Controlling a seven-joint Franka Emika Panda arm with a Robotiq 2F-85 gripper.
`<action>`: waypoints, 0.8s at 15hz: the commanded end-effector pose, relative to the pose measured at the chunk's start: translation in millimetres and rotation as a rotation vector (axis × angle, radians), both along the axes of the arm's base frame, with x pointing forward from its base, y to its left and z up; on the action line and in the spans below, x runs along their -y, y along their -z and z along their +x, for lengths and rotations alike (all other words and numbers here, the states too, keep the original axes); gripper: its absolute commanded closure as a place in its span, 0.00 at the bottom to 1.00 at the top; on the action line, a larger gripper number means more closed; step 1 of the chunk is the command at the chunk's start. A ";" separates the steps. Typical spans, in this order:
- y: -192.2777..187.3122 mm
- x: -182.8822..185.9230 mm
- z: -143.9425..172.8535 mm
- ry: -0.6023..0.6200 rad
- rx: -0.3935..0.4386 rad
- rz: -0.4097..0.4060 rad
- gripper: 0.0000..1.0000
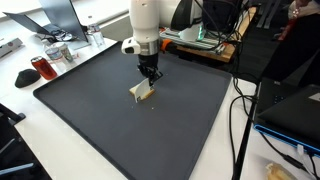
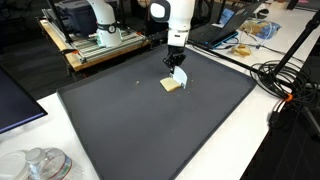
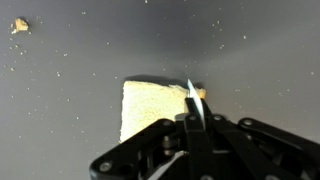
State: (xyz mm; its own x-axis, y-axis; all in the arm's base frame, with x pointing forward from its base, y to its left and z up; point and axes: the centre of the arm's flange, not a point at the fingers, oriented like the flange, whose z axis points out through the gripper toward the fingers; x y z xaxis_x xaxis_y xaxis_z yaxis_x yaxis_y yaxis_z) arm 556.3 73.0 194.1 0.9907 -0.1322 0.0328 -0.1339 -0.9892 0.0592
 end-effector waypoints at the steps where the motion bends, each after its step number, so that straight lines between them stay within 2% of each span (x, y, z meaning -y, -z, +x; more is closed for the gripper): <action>1: 33.3 -0.6 10.5 -0.027 -0.121 -0.048 0.99; 4: 29.5 -1.8 4.3 -0.044 -0.178 -0.045 0.99; 12: 23.3 5.0 -25.2 -0.062 -0.230 -0.033 0.99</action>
